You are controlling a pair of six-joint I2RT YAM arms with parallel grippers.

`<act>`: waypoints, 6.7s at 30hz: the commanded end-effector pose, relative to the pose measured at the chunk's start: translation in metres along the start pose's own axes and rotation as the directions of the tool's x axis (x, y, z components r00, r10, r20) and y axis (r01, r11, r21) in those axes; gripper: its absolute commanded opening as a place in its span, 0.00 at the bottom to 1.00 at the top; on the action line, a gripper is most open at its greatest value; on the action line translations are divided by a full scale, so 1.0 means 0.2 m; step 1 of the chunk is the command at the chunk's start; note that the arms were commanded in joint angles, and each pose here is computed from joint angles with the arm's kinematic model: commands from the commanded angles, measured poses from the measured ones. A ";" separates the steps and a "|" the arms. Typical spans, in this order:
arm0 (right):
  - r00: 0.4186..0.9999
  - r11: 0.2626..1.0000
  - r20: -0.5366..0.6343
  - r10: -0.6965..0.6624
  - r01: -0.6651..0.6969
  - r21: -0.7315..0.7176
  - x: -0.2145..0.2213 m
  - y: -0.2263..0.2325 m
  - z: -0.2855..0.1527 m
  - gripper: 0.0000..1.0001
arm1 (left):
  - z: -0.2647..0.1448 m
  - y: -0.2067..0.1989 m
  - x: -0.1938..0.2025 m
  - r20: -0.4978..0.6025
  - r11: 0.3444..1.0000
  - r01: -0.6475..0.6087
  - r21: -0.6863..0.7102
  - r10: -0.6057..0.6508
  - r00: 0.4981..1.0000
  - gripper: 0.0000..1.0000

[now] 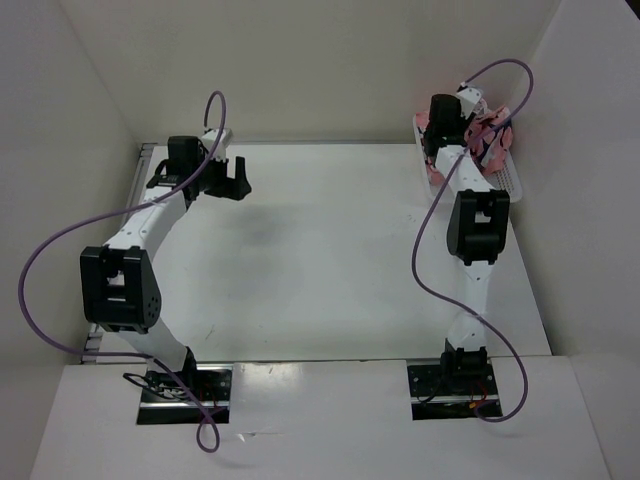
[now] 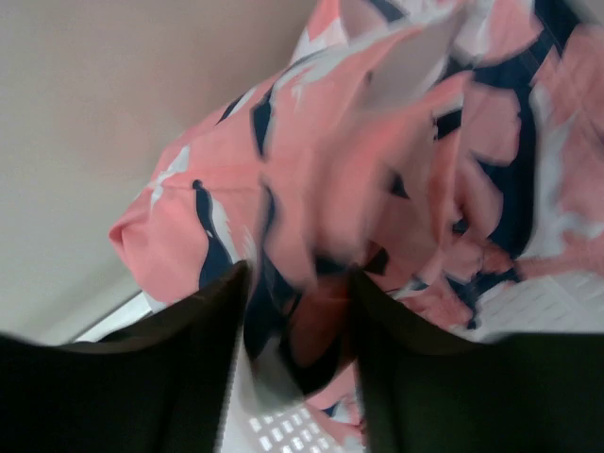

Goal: Fold and stack the shorts
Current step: Grab the shorts from the pile, then move the shorts to the center of the board, then flatten the shorts out

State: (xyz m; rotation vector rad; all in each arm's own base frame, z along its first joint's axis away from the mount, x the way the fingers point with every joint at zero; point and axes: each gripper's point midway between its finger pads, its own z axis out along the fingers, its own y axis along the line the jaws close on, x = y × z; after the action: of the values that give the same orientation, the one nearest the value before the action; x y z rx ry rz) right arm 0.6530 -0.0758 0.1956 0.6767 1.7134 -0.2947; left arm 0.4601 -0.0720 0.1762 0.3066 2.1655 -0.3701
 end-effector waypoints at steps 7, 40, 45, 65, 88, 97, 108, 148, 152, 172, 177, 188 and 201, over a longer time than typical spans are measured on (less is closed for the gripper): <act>0.993 0.997 0.098 0.069 -0.066 -0.040 -0.34 0.05 -0.08 0.00 | -0.02 -0.01 -0.12 0.050 1.000 -0.022 0.009 0.021 0.999 1.00; 0.821 0.173 0.544 0.170 0.519 -0.837 -1.35 0.50 -2.30 0.15 | -0.91 -0.46 -0.37 0.433 0.978 -0.206 0.010 0.182 0.883 1.00; 0.847 -0.033 0.531 -0.035 0.530 -0.847 -0.65 0.94 -2.45 0.42 | -0.93 -0.38 -0.23 0.387 0.987 -0.161 -0.025 0.158 0.909 1.00; 0.662 0.261 -0.029 -0.749 0.255 -0.931 0.83 0.03 -2.16 0.77 | -0.39 -0.15 0.23 0.066 0.999 -0.010 0.034 0.008 0.998 1.00; 0.418 0.356 -0.189 -0.889 0.371 -0.858 1.38 -0.25 -1.62 0.37 | 0.15 -0.16 0.87 -0.217 0.986 -0.120 -0.116 0.093 0.972 1.00; 0.547 0.394 -0.091 -0.832 0.468 -0.791 1.16 0.26 -1.26 0.00 | 0.02 -0.22 1.00 -0.303 0.991 -0.112 -0.079 0.083 0.949 0.25; 0.855 0.674 0.130 -0.501 0.480 -0.561 0.28 1.07 -0.86 0.63 | -0.35 -0.42 1.08 -0.491 0.997 -0.007 0.074 0.043 0.870 0.36; 0.520 0.424 -0.362 -0.774 0.001 -0.906 1.34 0.06 -1.84 0.67 | -0.68 0.48 0.96 -0.271 0.828 0.189 -0.528 -0.375 0.887 0.85; 0.513 0.424 -0.358 -0.780 0.013 -0.906 1.36 0.06 -1.81 0.64 | -0.68 0.36 1.09 -0.336 0.853 0.242 -0.461 -0.421 0.843 0.87; 0.503 0.422 -0.352 -0.790 0.029 -0.906 1.39 0.07 -1.78 0.38 | -0.52 0.28 1.23 -0.403 0.889 0.270 -0.371 -0.416 0.815 0.57; 0.495 0.404 -0.339 -0.800 0.026 -0.914 1.40 0.06 -1.79 0.38 | -0.53 0.25 1.26 -0.427 0.889 0.284 -0.360 -0.427 0.797 0.63; 0.507 0.358 -0.276 -0.817 0.069 -0.931 1.37 0.07 -1.77 0.00 | -0.45 0.12 1.32 -0.481 0.917 0.304 -0.259 -0.395 0.783 0.00; 0.558 0.114 0.051 -0.829 0.257 -0.960 0.91 0.19 -1.80 0.00 | -0.50 0.26 0.72 -0.276 0.936 0.195 -0.294 -0.279 0.920 0.00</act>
State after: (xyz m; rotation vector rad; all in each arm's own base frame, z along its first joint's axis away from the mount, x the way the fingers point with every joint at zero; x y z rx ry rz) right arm 0.3612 0.2018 0.0730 -0.8544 2.3717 0.4663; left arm 0.3257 0.0272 0.0842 -0.0804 2.5715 -0.2015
